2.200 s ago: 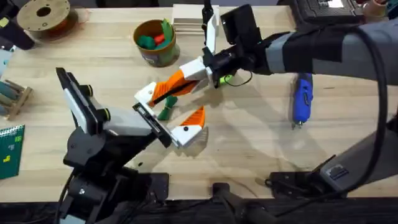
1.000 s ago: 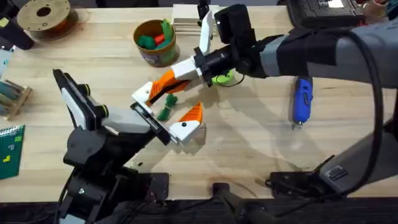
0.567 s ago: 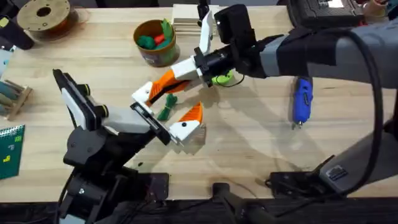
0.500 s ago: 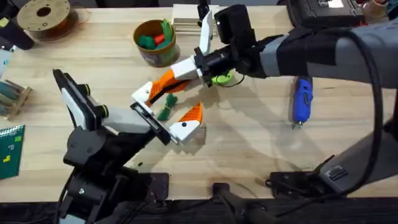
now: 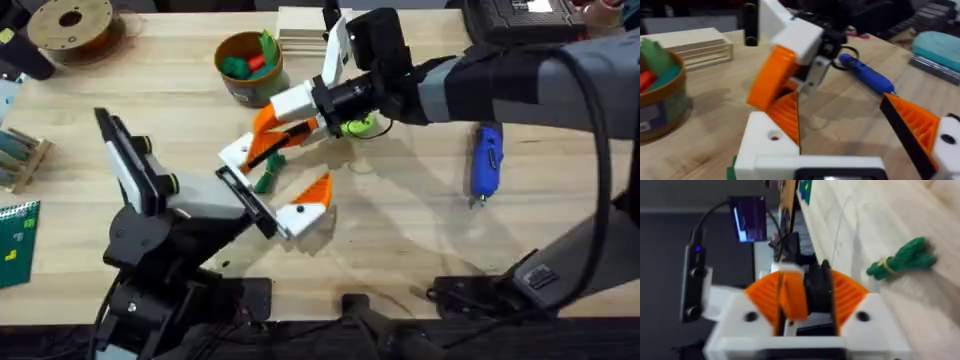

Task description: Pick up the gripper from the table and insert it into the empty holder that is missing its gripper. Then pick up a screw, insert it into the mounting hole, and use the screwdriver to tighten it. Finally, clean up the table by picking up the vegetable and placing it into the bucket.

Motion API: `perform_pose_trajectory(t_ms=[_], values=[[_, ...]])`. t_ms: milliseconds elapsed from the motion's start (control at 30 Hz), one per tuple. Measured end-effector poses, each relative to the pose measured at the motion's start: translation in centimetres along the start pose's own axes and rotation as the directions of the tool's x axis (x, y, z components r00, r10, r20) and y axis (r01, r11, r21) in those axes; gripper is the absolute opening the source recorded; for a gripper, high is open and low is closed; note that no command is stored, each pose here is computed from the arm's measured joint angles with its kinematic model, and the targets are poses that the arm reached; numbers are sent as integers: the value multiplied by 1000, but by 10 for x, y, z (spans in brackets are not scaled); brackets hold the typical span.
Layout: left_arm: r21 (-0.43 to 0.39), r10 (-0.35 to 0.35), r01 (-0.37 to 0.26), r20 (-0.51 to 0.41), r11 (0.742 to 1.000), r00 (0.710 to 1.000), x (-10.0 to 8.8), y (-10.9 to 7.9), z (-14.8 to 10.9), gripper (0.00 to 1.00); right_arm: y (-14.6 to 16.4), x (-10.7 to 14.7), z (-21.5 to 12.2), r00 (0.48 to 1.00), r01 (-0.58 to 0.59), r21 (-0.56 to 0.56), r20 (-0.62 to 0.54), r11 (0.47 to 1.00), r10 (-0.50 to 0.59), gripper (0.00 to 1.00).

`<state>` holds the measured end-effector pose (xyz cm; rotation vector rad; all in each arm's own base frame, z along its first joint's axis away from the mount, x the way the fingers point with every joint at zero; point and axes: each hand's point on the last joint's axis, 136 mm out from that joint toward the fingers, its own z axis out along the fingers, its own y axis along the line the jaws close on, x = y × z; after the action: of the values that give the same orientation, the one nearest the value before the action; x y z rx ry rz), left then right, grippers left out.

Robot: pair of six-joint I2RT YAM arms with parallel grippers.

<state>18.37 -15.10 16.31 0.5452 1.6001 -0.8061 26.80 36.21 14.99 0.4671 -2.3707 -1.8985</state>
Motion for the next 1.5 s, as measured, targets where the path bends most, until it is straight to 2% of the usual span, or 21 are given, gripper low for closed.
perform_pose_trajectory(t_ms=[67,200,467,533,700,800,867,933,1000,1067,1167,1200,1300,1500], values=[[32,7,-7,-5,999,1000,1,-6,0,987,-5,-2,0,1000,-2,10,10,1000,2,717],[56,13,-13,-9,998,1000,2,-10,0,987,-9,-4,0,1000,-8,20,18,1000,8,813],[74,19,-18,-11,997,1000,2,-13,0,987,-12,-9,-1,999,-7,40,44,999,5,830],[74,19,-19,-11,997,1000,2,-13,0,987,-18,-23,-9,994,40,73,103,997,-48,833],[74,19,-19,-11,997,1000,2,-13,0,987,-42,-47,-33,972,44,221,217,974,-93,835],[74,19,-19,-11,997,1000,2,-13,0,987,-42,-63,-56,953,51,334,266,941,-146,835],[74,19,-19,-11,997,1000,2,-13,0,987,-32,-75,-75,933,78,422,287,903,-215,836],[74,19,-18,-12,997,1000,2,-13,0,987,-20,-83,-94,913,112,526,281,843,-296,836],[74,19,-19,-11,997,1000,2,-13,0,987,-10,-84,-111,895,137,642,245,754,-372,836],[75,19,-19,-11,997,1000,2,-13,0,987,-4,-83,-126,877,164,756,183,634,-445,838],[75,20,-19,-12,997,1000,2,-13,0,988,-9,-76,-133,869,194,853,80,485,-488,838],[75,20,-19,-11,997,1000,2,-13,0,987,-15,-72,-132,875,202,870,47,450,-482,838],[75,20,-19,-12,997,1000,2,-13,0,987,-33,-60,-132,895,221,901,-35,373,-445,838],[75,20,-19,-11,997,1000,2,-13,0,987,-47,-55,-134,904,234,921,-89,311,-418,808]])
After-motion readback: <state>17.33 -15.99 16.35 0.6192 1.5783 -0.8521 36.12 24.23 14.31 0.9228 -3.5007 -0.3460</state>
